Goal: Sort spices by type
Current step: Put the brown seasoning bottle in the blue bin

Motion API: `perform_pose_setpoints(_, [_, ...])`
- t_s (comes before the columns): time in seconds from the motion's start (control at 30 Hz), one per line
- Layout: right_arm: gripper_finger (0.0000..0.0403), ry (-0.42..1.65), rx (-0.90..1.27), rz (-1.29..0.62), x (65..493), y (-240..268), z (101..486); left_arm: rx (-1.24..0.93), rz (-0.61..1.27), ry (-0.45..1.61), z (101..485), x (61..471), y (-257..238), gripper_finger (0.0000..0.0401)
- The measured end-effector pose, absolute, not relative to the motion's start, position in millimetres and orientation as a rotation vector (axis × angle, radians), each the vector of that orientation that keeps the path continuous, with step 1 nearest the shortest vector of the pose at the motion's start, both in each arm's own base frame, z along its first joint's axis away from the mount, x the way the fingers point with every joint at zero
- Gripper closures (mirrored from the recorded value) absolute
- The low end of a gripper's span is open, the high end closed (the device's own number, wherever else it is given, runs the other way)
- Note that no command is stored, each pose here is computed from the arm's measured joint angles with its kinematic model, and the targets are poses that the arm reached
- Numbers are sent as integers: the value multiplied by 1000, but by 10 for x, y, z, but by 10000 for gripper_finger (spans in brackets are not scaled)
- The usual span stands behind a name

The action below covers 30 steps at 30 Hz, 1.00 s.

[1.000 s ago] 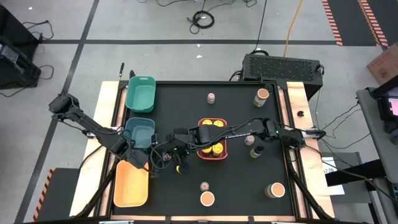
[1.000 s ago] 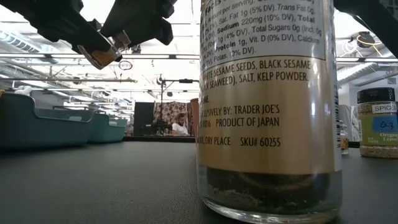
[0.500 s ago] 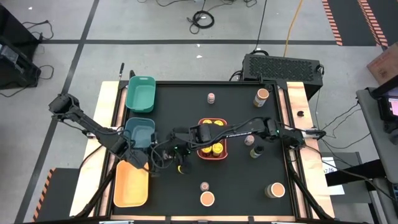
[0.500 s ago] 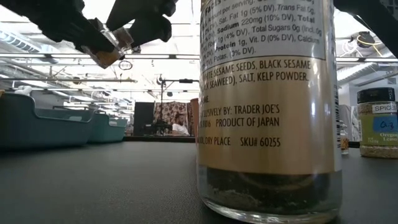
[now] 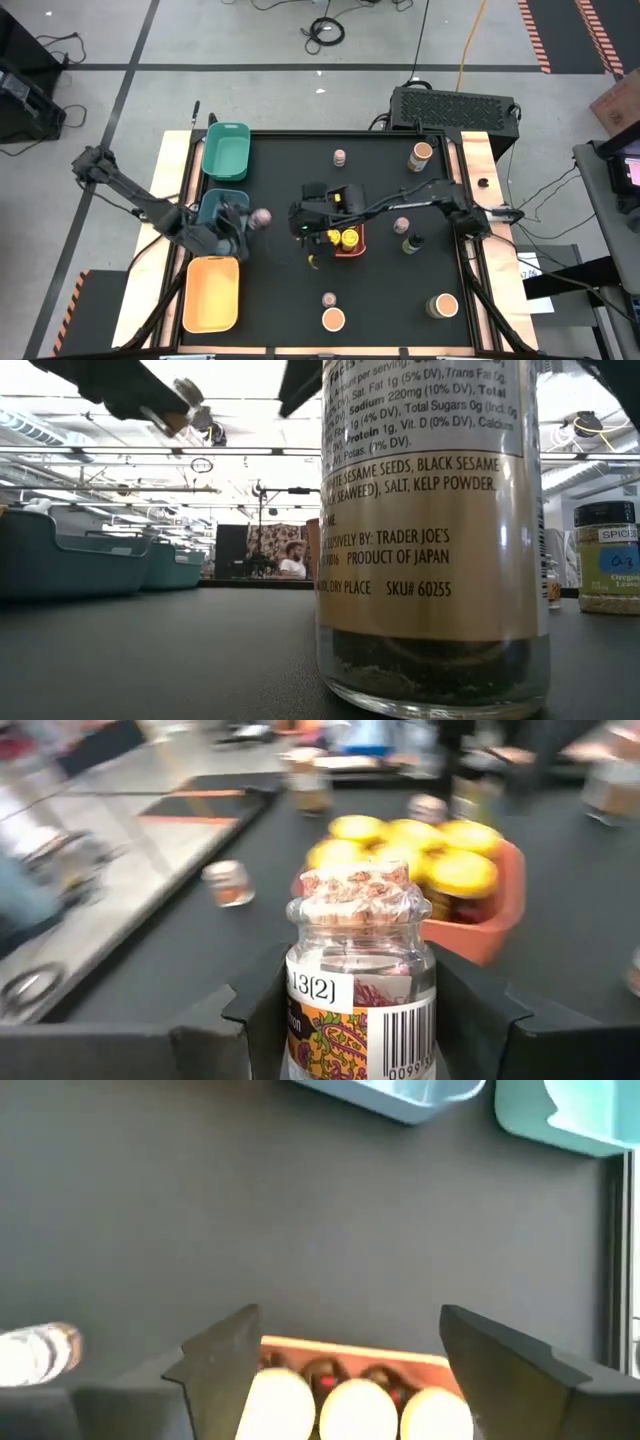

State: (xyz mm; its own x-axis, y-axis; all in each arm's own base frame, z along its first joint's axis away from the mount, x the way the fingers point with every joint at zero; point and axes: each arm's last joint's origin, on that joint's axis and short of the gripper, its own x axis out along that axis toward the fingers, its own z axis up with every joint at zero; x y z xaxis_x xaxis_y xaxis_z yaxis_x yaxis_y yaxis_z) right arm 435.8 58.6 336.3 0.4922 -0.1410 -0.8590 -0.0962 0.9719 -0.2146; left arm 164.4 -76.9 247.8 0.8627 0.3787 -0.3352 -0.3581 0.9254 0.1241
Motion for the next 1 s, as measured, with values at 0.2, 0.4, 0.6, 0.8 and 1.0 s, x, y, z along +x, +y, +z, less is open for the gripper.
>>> perform_pose_setpoints(0.2, [103,955,-204,-119,3840,425,3413,-95,604,325,2467,1366,-562,208])
perform_pose_setpoints(0.4, [103,517,-98,-121,3259,388,3236,-225,740,267,2118,1304,-510,208])
perform_pose_setpoints(0.6, [103,181,-17,-102,2813,383,2891,-291,823,200,1912,1268,-478,208])
perform_pose_setpoints(0.8, [103,51,9,-79,2627,401,2562,-258,837,251,1766,1261,-475,208])
perform_pose_setpoints(1.0, [103,28,10,-72,2613,405,2552,-226,843,295,1637,1240,-464,208])
